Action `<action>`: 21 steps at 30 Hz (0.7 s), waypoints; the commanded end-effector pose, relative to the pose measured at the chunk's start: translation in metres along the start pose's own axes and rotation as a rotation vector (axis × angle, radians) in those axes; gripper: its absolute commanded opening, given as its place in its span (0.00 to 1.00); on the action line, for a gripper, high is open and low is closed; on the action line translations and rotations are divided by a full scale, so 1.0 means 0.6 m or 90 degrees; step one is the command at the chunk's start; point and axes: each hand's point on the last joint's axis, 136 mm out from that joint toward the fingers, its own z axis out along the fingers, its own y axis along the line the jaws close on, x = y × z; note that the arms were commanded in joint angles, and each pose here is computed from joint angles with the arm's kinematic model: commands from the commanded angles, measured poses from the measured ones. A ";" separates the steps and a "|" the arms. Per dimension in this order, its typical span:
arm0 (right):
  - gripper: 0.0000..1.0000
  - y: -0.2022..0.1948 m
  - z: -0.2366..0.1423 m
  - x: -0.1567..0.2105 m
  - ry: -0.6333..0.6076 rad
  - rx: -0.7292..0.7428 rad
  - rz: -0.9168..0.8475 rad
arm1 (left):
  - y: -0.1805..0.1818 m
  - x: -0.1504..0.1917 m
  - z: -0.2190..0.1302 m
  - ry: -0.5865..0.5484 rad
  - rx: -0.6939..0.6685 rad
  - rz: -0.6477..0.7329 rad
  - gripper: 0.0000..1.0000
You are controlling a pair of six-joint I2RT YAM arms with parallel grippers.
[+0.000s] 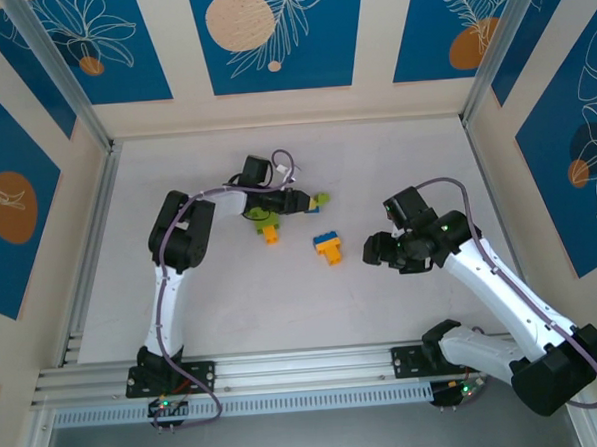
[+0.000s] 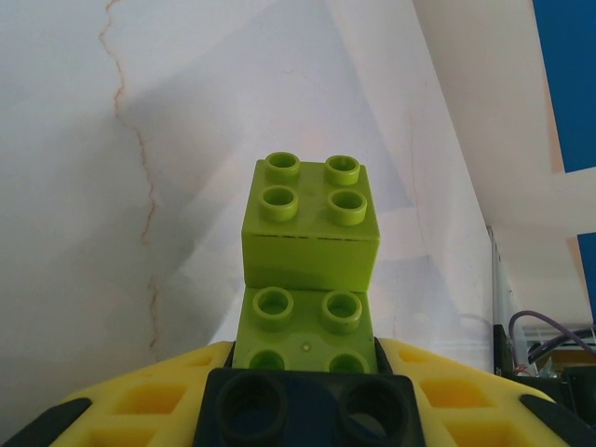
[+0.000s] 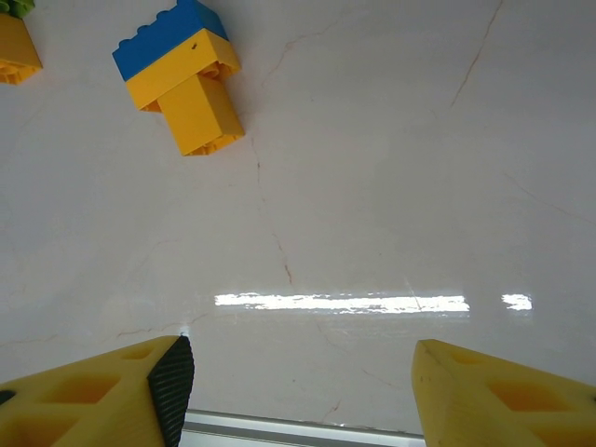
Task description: Assemble a carrot with lego
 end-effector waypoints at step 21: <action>0.65 0.009 0.022 0.010 0.011 -0.006 -0.004 | -0.075 0.078 0.031 0.037 0.010 -0.037 0.47</action>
